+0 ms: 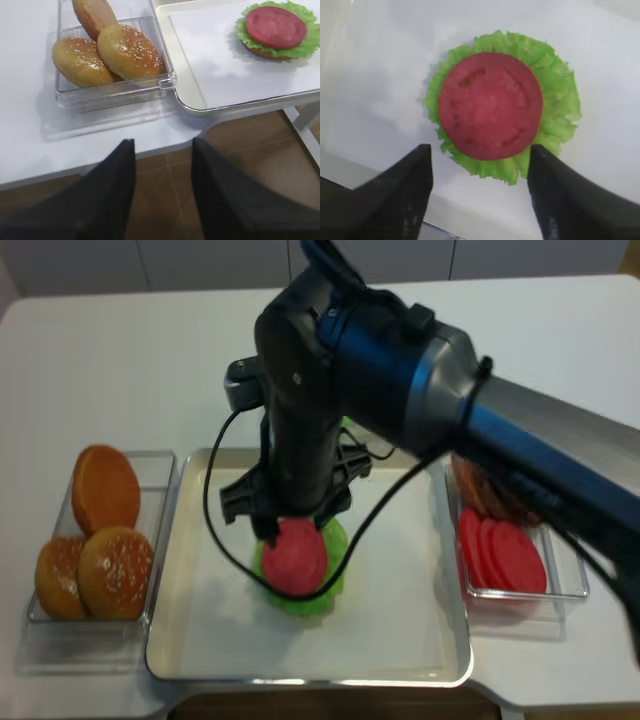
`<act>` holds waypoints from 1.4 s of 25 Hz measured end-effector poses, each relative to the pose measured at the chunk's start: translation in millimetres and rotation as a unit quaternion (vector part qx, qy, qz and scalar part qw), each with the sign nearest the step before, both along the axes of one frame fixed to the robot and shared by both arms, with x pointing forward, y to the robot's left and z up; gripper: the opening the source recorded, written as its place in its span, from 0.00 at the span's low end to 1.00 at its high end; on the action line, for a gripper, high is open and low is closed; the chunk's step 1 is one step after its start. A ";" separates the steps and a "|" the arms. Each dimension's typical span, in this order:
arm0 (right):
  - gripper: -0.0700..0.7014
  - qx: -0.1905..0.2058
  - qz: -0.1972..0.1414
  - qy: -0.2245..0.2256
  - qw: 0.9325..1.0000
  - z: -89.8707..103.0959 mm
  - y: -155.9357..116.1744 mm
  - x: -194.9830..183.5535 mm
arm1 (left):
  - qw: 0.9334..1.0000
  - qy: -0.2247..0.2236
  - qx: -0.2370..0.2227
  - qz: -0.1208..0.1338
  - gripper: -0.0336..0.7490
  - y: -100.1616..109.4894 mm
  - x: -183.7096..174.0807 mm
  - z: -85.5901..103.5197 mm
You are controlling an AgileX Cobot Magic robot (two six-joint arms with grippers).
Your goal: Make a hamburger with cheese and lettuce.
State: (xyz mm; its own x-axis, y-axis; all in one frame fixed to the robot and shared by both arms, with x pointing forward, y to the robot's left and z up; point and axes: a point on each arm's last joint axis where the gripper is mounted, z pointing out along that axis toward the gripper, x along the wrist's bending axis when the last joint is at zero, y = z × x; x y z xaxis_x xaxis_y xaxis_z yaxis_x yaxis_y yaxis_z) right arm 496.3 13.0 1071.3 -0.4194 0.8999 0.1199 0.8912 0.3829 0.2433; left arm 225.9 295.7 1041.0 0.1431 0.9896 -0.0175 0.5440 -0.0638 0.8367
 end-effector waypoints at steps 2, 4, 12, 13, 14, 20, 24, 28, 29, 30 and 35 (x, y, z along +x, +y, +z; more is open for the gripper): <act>0.69 -0.002 0.009 -0.012 1.000 6.2 -3.2 -0.8 | 1.000 0.000 0.000 0.000 0.40 0.0 0.0 0.0; 0.69 0.002 0.018 -0.023 1.000 14.3 -6.5 -2.9 | 1.000 0.000 0.000 0.000 0.40 0.0 0.0 0.0; 0.69 -0.010 0.034 -0.080 0.996 44.5 -33.5 -14.2 | 1.000 0.000 0.000 0.000 0.40 0.0 0.0 0.0; 0.69 -0.013 0.031 -0.081 0.996 44.9 -38.6 -14.6 | 1.000 0.000 0.000 0.000 0.40 0.0 0.0 0.0; 0.69 -0.012 0.026 -0.082 0.996 47.1 -44.7 -15.0 | 1.000 0.000 0.000 0.000 0.40 0.0 0.0 0.0; 0.69 -0.014 -0.040 -0.079 0.996 55.7 -103.9 -7.7 | 1.000 0.000 0.000 0.000 0.40 0.0 0.0 0.0; 0.69 -0.018 -0.064 -0.097 0.993 67.2 -144.2 -16.7 | 1.000 0.000 0.000 0.000 0.40 0.0 0.0 0.0; 0.69 -0.026 -0.097 -0.104 0.990 68.9 -182.1 -33.7 | 1.000 0.000 0.000 0.000 0.40 0.0 0.0 0.0; 0.69 -0.026 -0.104 -0.107 0.988 69.6 -190.9 -39.7 | 1.000 0.000 0.000 0.000 0.40 0.0 0.0 0.0; 0.69 -0.027 -0.111 -0.111 0.987 69.9 -199.2 -46.2 | 1.000 0.000 0.000 0.000 0.40 0.0 0.0 0.0; 0.69 -0.024 -0.121 -0.133 0.983 72.0 -227.2 -83.2 | 1.000 0.000 0.000 0.000 0.40 0.0 0.0 0.0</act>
State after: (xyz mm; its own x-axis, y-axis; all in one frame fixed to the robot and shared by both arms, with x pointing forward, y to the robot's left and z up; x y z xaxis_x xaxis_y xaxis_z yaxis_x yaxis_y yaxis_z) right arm 413.1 -214.2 1143.4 -0.2025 0.9792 -0.0107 0.8646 0.1839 0.4676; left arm 225.9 295.7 1041.0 0.1431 0.9896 -0.0175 0.5440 -0.0638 0.8367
